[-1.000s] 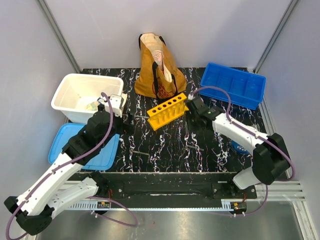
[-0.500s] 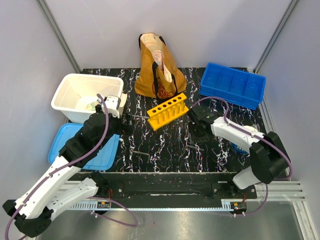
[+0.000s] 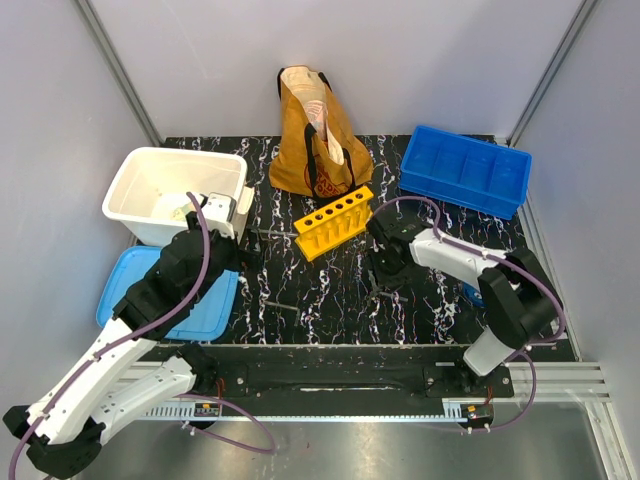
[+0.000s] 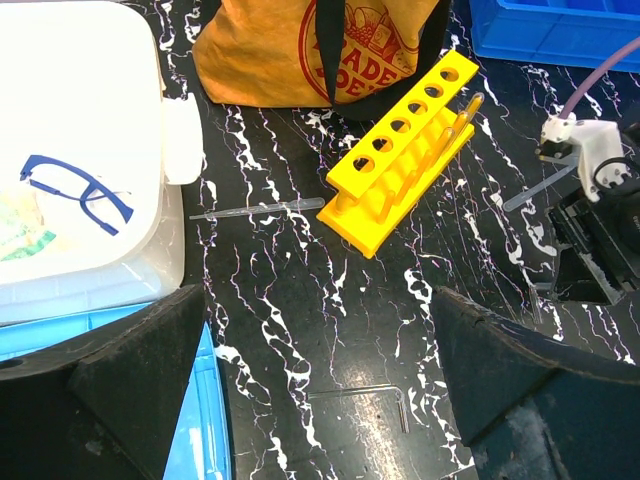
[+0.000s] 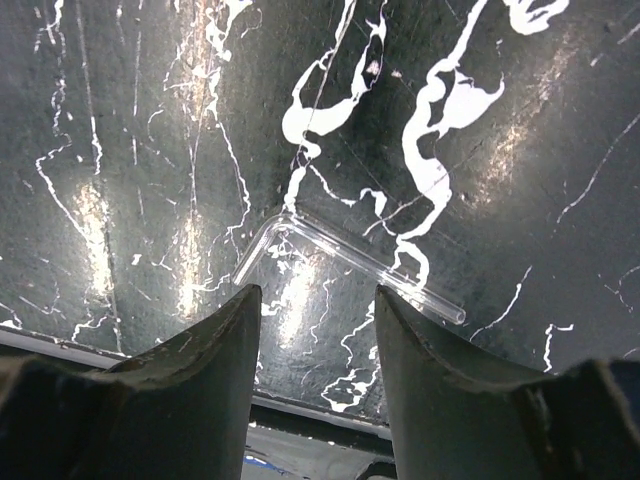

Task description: Organize the chemistry lab equipment

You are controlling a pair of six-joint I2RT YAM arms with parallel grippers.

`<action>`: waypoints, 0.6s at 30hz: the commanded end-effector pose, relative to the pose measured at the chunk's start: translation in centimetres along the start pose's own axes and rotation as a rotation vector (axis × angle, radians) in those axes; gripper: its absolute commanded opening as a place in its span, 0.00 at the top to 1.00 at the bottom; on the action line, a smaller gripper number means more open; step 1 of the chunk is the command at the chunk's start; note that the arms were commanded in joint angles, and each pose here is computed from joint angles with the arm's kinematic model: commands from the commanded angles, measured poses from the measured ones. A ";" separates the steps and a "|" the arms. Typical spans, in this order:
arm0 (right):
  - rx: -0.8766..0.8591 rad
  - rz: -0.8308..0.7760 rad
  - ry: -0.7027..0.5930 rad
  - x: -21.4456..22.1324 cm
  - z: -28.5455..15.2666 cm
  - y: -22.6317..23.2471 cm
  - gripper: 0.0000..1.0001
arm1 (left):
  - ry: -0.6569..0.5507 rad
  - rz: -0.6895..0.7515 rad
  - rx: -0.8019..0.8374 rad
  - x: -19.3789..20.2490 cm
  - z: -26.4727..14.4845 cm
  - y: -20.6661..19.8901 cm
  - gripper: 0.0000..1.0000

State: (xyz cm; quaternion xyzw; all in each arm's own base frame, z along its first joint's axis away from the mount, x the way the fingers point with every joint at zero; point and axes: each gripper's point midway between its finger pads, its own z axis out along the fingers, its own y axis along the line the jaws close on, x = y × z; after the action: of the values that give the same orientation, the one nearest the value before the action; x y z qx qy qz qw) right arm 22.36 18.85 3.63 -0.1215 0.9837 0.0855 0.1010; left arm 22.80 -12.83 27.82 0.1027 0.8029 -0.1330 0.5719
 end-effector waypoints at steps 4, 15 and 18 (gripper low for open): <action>0.010 -0.051 -0.009 -1.4 0.5 0.3 0.45 | -0.054 -0.016 -0.017 -1.2 0.1 0.2 0.01; 0.066 -0.020 0.036 -0.7 2.0 -0.6 0.50 | -0.057 -0.015 -0.028 -1.3 0.1 0.4 0.01; 0.108 -0.007 0.030 -0.7 2.2 -1.3 0.55 | -0.061 -0.016 -0.030 -1.4 0.0 0.5 0.01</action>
State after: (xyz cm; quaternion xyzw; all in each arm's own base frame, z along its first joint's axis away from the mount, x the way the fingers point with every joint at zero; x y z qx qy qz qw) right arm 22.67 18.27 1.20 -0.1299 0.9876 0.0504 0.0725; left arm 22.89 -12.63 27.85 0.0992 0.8029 -0.1286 0.5736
